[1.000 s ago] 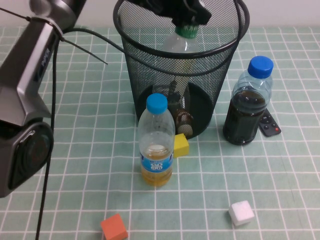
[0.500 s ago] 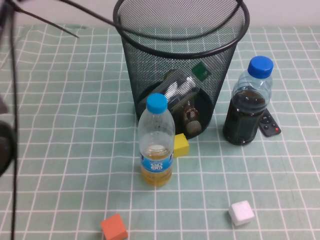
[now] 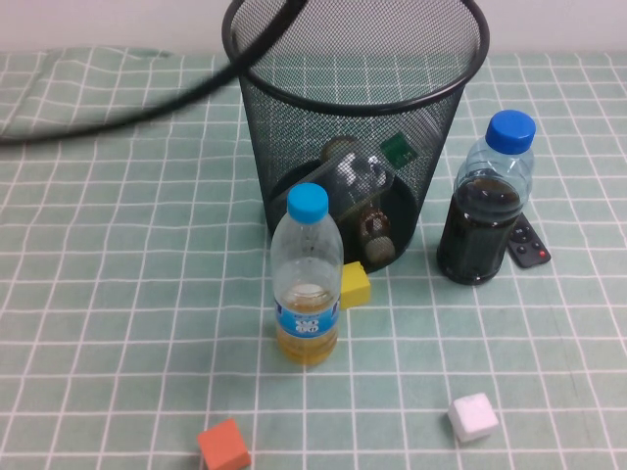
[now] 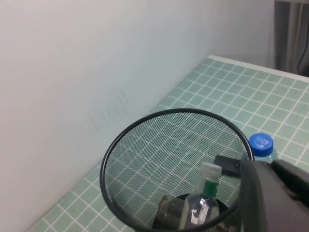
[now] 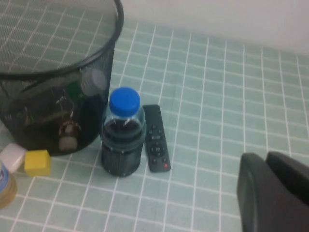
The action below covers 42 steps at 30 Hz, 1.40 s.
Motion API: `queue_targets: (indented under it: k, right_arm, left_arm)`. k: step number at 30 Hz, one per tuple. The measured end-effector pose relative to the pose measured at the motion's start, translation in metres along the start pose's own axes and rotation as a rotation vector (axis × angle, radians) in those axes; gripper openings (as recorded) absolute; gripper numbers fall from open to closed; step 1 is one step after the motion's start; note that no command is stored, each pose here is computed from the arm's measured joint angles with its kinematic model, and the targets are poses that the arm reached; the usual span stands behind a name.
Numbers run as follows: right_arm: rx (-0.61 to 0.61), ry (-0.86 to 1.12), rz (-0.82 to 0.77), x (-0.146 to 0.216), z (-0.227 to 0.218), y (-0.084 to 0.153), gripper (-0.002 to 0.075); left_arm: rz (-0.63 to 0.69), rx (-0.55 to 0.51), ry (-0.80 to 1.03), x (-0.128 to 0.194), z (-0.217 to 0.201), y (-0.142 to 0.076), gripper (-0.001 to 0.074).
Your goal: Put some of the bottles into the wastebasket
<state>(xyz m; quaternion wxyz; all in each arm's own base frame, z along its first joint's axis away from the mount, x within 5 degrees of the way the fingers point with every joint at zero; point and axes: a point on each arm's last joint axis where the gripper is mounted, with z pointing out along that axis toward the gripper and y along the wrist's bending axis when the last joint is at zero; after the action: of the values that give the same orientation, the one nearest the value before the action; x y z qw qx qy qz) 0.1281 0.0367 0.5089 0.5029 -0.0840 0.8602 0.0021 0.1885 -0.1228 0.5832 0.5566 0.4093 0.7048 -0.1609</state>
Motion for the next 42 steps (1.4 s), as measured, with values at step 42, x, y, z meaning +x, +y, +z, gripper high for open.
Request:
queue_targets:
  k: [42]
  right_arm:
    - [-0.452, -0.430, 0.146, 0.287, 0.095, 0.037, -0.0003]
  left_arm:
    - [-0.227, -0.232, -0.017, 0.417, -0.020, -0.148, -0.0003]
